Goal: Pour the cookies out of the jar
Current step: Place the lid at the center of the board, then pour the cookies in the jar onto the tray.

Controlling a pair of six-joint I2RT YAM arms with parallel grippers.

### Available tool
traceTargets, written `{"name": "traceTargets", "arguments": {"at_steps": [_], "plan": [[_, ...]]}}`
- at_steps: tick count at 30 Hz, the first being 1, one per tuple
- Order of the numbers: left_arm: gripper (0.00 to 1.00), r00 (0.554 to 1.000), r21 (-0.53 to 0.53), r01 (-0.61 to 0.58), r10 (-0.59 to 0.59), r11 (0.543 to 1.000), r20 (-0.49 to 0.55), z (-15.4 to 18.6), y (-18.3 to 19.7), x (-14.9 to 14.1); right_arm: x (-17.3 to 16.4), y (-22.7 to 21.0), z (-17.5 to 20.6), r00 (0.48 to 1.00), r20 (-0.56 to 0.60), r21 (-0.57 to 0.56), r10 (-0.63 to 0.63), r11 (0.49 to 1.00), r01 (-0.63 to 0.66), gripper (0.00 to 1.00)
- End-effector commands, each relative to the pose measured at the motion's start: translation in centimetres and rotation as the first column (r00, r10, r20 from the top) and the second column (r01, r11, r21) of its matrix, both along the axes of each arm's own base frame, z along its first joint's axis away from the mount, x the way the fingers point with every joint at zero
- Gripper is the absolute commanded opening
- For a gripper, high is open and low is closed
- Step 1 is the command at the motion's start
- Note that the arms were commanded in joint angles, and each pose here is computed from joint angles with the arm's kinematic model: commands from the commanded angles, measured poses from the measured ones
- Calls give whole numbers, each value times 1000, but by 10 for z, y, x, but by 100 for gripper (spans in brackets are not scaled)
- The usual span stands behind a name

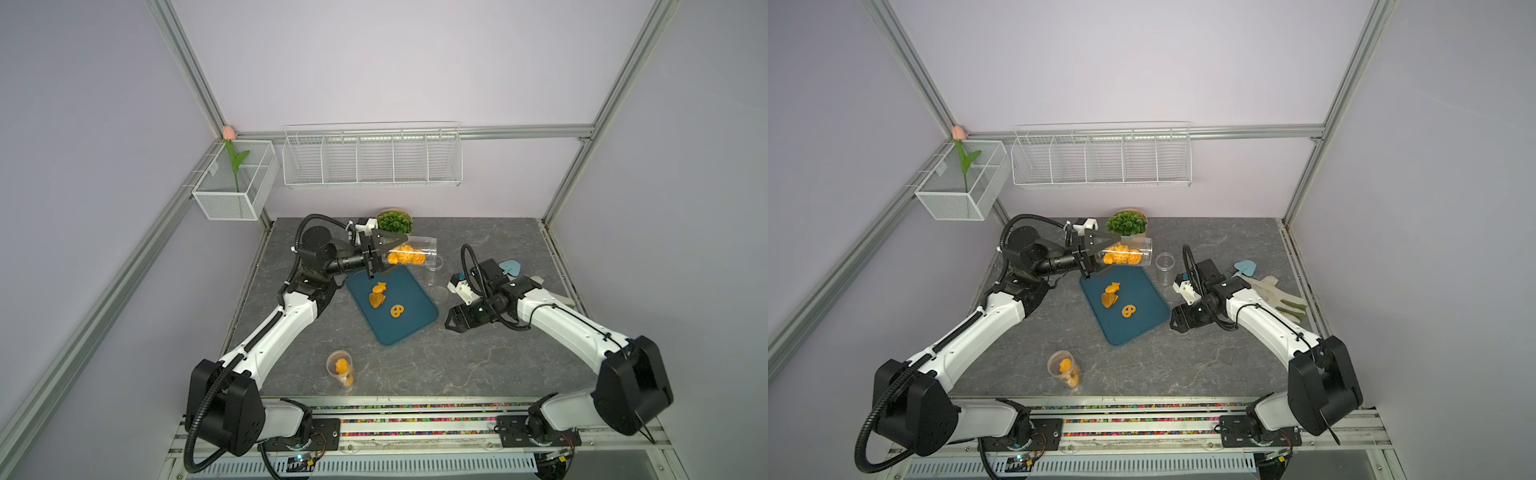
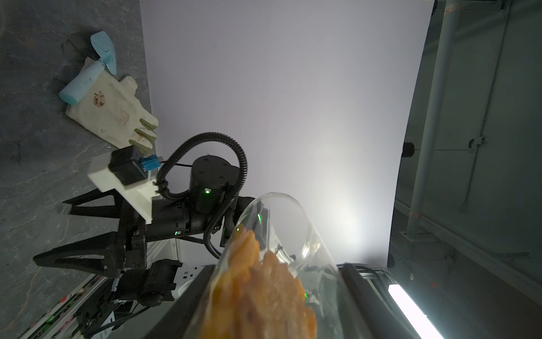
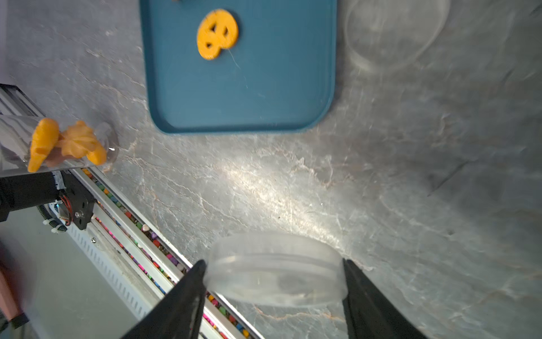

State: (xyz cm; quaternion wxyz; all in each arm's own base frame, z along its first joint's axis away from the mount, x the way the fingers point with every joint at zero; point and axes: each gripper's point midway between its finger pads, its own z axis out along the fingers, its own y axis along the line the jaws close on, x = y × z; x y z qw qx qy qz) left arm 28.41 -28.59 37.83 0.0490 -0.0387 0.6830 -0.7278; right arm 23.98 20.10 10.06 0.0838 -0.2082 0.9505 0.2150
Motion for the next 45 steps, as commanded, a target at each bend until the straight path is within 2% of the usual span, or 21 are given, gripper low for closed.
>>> {"name": "traceTargets", "arguments": {"at_steps": [1, 4, 9, 19, 24, 27, 29, 30, 32, 33, 34, 35, 37, 40, 45], "plan": [[62, 999, -10, 18, -17, 1000, 37, 9, 2, -9, -20, -5, -18, 991, -110, -70, -72, 995, 65, 74], [62, 999, -9, 21, -21, 1000, 43, 9, 3, -11, -26, -9, -35, 981, -152, -146, -117, 985, 95, 74], [62, 999, -7, 22, -22, 1000, 40, 8, 3, -12, -31, 3, -51, 976, -190, -200, -107, 977, 68, 75], [62, 999, -4, 11, -11, 1000, 36, 4, 8, -16, -25, 2, -44, 982, -143, -227, -122, 970, 87, 76], [62, 999, -5, 8, -8, 1000, 47, 5, 10, -17, -11, 2, -7, 991, 1, -157, -134, 979, 133, 77], [62, 998, 9, 6, -7, 1000, 58, 2, 11, -15, 3, -1, 27, 979, 145, -102, -140, 983, 155, 79], [62, 999, 23, 3, -4, 1000, 54, -4, 12, -13, 13, -4, 61, 944, 289, -30, -159, 984, 175, 91], [62, 999, 25, 3, -4, 1000, 51, -6, 12, -13, 17, -6, 76, 918, 350, 13, -186, 981, 194, 89], [62, 999, 27, 0, -2, 1000, 48, -10, 13, -11, 21, -20, 103, 846, 427, 127, -319, 947, 294, 89], [62, 999, 27, -2, 1, 1000, 47, -11, 13, -11, 21, -25, 107, 828, 423, 162, -368, 930, 330, 89], [61, 999, 27, -3, 2, 1000, 48, -12, 14, -10, 18, -25, 109, 834, 404, 192, -376, 926, 324, 89], [61, 999, 26, -7, 6, 1000, 54, -12, 15, -9, 13, -19, 107, 860, 378, 206, -342, 937, 281, 89], [61, 998, 27, -16, 15, 1000, 57, -15, 17, -6, 1, -10, 94, 914, 302, 172, -272, 958, 229, 90], [61, 999, 38, -26, 25, 999, 49, -26, 22, -2, -13, -10, 66, 960, 149, 67, -238, 971, 231, 99], [61, 999, 45, -33, 31, 998, 35, -40, 27, 1, -22, -11, 39, 966, 46, -13, -253, 967, 253, 87]]}}
